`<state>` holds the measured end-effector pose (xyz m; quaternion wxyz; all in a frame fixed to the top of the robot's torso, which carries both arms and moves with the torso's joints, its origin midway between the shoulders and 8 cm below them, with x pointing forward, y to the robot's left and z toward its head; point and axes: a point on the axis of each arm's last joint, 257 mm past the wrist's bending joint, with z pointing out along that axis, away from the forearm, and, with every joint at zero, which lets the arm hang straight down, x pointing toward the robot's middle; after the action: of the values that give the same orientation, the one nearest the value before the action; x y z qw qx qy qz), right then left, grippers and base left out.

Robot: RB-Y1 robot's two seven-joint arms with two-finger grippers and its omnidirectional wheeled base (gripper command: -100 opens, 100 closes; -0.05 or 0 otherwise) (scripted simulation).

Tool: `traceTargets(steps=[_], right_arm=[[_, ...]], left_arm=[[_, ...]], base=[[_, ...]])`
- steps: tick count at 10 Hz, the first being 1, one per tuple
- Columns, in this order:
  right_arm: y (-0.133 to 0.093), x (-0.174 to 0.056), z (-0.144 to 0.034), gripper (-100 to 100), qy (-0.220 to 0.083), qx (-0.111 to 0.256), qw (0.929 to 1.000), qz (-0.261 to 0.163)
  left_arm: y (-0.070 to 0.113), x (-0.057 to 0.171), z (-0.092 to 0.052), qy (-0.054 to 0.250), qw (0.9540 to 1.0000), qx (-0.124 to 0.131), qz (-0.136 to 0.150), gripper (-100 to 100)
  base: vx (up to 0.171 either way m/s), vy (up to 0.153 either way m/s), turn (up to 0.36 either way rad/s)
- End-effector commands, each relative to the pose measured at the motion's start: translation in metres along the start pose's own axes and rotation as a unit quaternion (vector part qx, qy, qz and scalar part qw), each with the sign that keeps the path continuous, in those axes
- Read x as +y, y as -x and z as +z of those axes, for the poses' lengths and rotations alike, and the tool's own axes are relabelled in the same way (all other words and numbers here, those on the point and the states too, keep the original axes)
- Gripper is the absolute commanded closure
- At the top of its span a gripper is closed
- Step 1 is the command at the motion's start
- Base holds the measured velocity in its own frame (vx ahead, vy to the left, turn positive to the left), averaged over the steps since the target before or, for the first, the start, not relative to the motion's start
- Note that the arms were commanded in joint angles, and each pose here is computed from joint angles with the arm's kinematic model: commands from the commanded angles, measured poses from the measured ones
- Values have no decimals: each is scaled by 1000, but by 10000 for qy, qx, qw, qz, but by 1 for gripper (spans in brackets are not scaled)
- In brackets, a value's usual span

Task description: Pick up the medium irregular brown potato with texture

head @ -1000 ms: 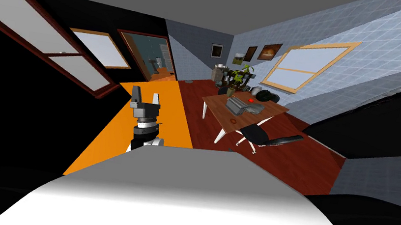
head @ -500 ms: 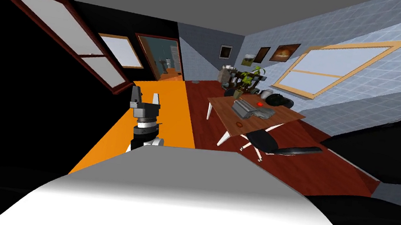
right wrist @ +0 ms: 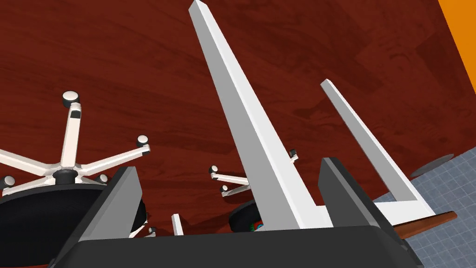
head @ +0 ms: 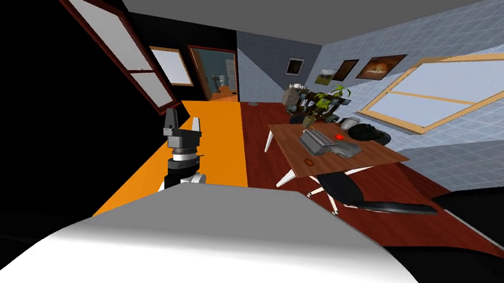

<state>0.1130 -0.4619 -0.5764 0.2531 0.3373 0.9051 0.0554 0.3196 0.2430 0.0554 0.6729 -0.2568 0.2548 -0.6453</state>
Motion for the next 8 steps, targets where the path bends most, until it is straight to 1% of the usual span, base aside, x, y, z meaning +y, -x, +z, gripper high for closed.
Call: traceTargets(steps=[1,2,3,4,5,6,7,8], right_arm=[[-5,-20,-1,-100,-229,72,9996,-161],[-1,-34,-2,-100,-389,154,9979,-501],[-3,-44,-4,-100,-493,173,9974,-500],[2,-73,-9,-100,-796,275,9929,-842],[1,-83,-12,-100,-901,293,9919,-842],[1,-83,-12,-100,-901,293,9919,-842],[9,-103,-17,-100,-1120,370,9859,-1187],[9,-100,-16,-100,-1085,364,9863,-1187]], left_arm=[[0,0,0,0,10000,0,0,0],[0,0,0,0,10000,0,1,0],[0,0,0,0,10000,0,0,0],[0,0,0,1,10000,0,1,0],[0,0,0,0,10000,0,0,0],[0,0,0,1,10000,0,1,0],[0,0,0,1,10000,0,1,0],[0,0,0,0,10000,0,0,0]], base=[[23,20,189],[27,39,342],[30,29,171],[35,39,289],[35,23,144],[18,8,-42],[31,26,277],[35,13,145]])
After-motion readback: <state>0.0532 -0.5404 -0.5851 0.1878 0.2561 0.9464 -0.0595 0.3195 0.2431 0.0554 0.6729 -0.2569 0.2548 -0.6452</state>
